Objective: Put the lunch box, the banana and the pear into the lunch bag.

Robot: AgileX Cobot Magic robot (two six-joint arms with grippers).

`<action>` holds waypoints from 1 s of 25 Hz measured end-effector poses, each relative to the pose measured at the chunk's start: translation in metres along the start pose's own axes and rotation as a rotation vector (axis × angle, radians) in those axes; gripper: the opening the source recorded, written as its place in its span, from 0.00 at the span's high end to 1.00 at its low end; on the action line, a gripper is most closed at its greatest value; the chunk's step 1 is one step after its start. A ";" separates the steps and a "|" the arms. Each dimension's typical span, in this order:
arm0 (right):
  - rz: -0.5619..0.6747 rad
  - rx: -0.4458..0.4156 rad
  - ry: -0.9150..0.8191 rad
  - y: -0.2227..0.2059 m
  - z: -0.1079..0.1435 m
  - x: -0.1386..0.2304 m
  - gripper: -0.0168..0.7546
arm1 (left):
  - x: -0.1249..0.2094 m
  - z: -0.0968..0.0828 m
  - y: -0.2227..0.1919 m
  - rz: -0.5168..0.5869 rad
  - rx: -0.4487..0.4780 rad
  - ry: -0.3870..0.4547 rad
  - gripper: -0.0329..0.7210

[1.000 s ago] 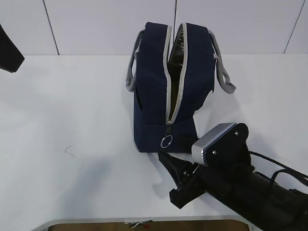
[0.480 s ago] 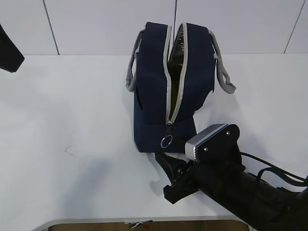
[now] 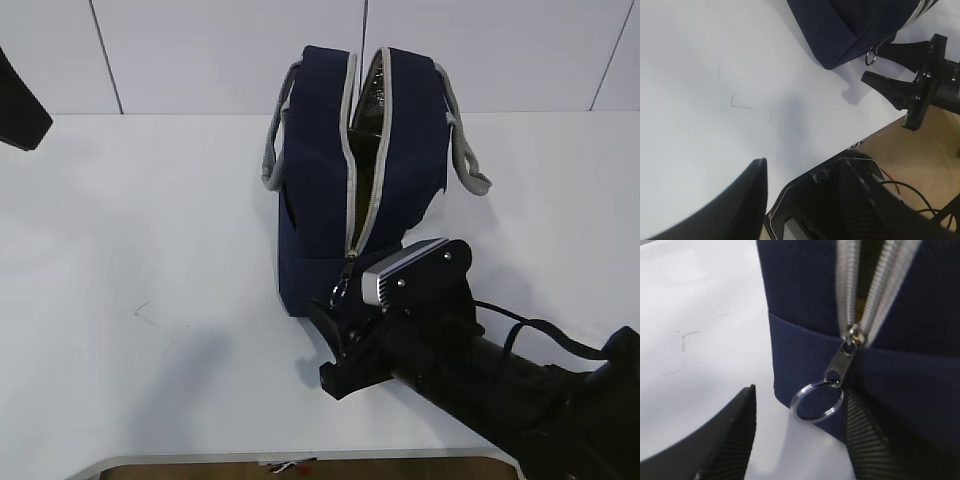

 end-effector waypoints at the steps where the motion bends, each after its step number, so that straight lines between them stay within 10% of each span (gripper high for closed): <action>1: 0.005 0.001 -0.009 0.000 0.000 0.001 0.40 | 0.000 0.000 0.000 0.000 0.000 0.000 0.48; 25: 0.069 0.075 -0.066 0.001 -0.009 0.010 0.51 | 0.000 0.000 0.000 0.000 0.000 0.000 0.50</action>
Point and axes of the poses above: a point on each arm's last joint axis where the gripper is mounted, y pointing back along that axis away from the gripper, z along the wrist's bending axis when the last joint is at zero, x = y × z, the point moved 4 cm from there along -y, pointing out along that axis toward the gripper, and after that the axes turned 7 degrees about -y, right-handed, at the moved point
